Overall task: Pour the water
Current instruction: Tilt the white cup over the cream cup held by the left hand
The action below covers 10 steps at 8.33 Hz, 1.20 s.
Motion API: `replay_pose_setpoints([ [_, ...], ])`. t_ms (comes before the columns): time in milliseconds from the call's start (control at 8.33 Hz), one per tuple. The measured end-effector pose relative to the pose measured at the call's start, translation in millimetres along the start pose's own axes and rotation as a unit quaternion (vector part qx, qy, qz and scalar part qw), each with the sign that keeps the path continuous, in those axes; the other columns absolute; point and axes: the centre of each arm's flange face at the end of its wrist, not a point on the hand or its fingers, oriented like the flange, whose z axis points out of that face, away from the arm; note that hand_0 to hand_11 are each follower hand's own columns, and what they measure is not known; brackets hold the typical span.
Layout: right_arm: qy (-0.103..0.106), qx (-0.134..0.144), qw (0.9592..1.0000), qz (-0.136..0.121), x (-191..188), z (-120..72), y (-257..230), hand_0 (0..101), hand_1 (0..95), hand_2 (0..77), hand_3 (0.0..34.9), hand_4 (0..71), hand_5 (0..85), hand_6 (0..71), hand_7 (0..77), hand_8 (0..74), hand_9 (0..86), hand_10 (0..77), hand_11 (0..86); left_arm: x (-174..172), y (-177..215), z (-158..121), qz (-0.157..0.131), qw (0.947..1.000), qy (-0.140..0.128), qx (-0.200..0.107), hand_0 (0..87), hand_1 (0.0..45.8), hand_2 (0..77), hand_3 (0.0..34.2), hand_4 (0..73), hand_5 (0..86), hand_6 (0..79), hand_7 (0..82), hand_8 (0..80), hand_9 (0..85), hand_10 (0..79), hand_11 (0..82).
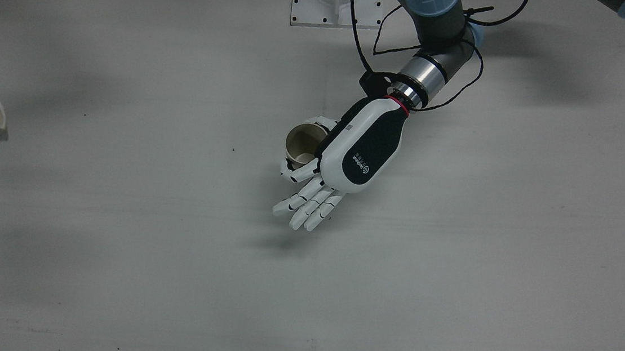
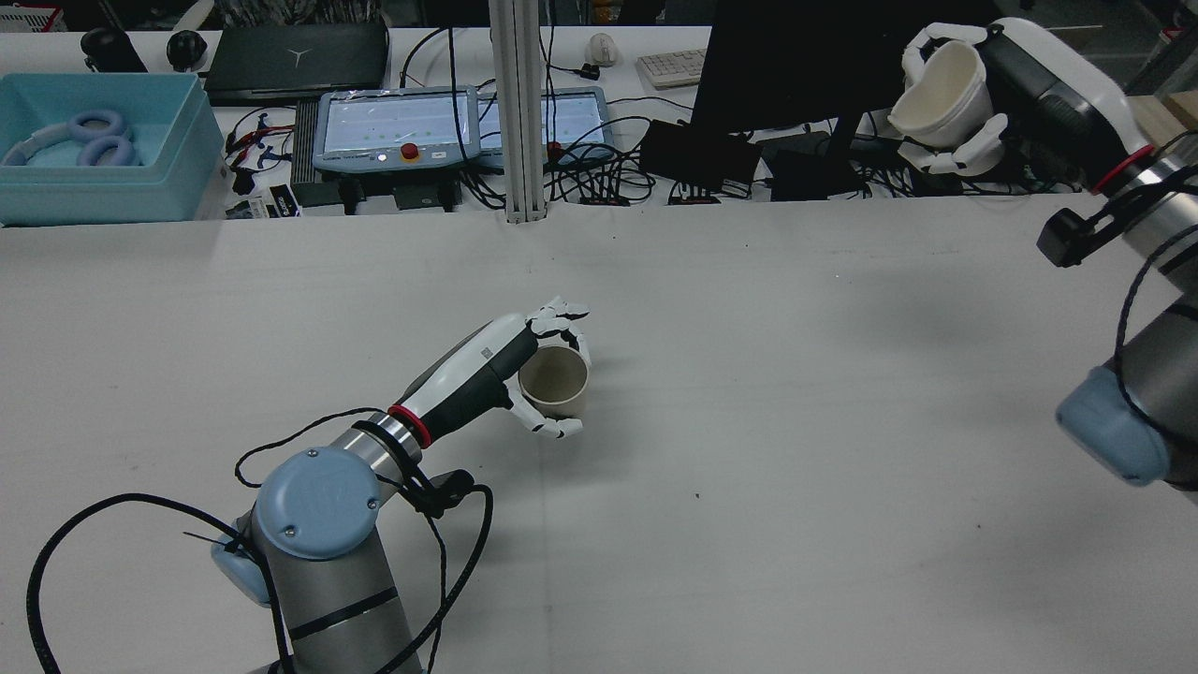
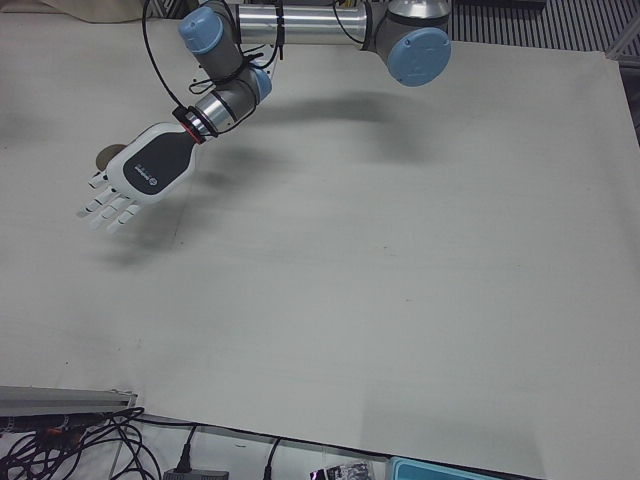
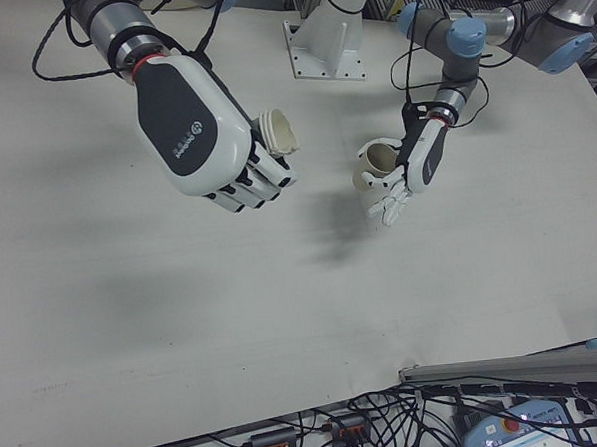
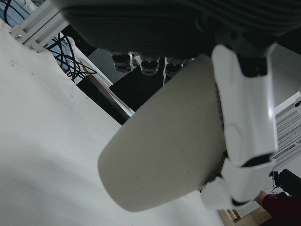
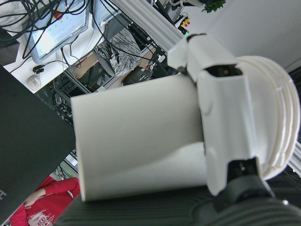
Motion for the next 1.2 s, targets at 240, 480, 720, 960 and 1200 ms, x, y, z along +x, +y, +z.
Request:
replay_pose_setpoints([
  [240, 0.030, -0.013, 0.9989, -0.033, 1.9, 17.4, 43.8, 80, 15.3, 44.2, 0.6, 30.5, 69.8, 57.8, 67.6, 52.4, 63.3, 53.5, 62.2, 7.2, 27.0, 20.7, 0.010, 0.9999, 0.005, -0.006, 60.0, 16.9, 32.7, 4.6, 34.9, 49.6, 11.4, 16.4, 8.7, 2.2, 3.3, 7.1],
  [480, 0.056, -0.028, 0.9958, -0.067, -1.7, 35.7, 87.8, 80, 15.3, 44.2, 0.2, 35.5, 69.3, 57.8, 67.6, 52.4, 62.2, 53.5, 62.2, -1.0, 43.4, 45.9, 0.014, 0.9999, 0.001, -0.006, 60.1, 16.4, 33.3, 4.8, 34.9, 49.6, 11.4, 16.4, 8.7, 2.2, 4.4, 7.1],
  [720, 0.084, -0.044, 0.9913, -0.092, 7.7, 42.6, 122.2, 80, 15.3, 44.2, 0.7, 39.3, 69.3, 60.0, 67.1, 52.4, 60.5, 53.5, 62.2, -14.8, 42.0, 62.5, 0.018, 0.9998, -0.006, -0.002, 59.6, 16.4, 33.3, 4.8, 34.9, 49.6, 11.4, 16.4, 8.7, 2.2, 4.4, 7.1],
  [960, 0.118, -0.060, 0.9825, -0.131, 27.1, 45.4, 154.0, 80, 15.3, 44.2, 0.4, 38.7, 69.3, 60.0, 67.1, 50.2, 60.5, 48.5, 65.4, -17.1, 32.5, 69.5, 0.021, 0.9998, -0.004, 0.004, 58.3, 16.9, 33.3, 4.7, 34.9, 49.6, 14.2, 17.4, 8.7, 2.2, 4.4, 8.7],
  [1200, 0.156, -0.052, 0.9722, -0.166, 53.2, 52.4, 155.4, 80, 15.3, 44.2, 0.8, 42.0, 69.8, 60.5, 67.6, 50.7, 60.5, 47.5, 66.5, -8.7, 22.8, 74.0, 0.022, 0.9997, 0.002, 0.007, 58.2, 16.9, 33.3, 4.7, 34.4, 50.2, 14.2, 17.4, 8.7, 2.2, 4.4, 8.7],
])
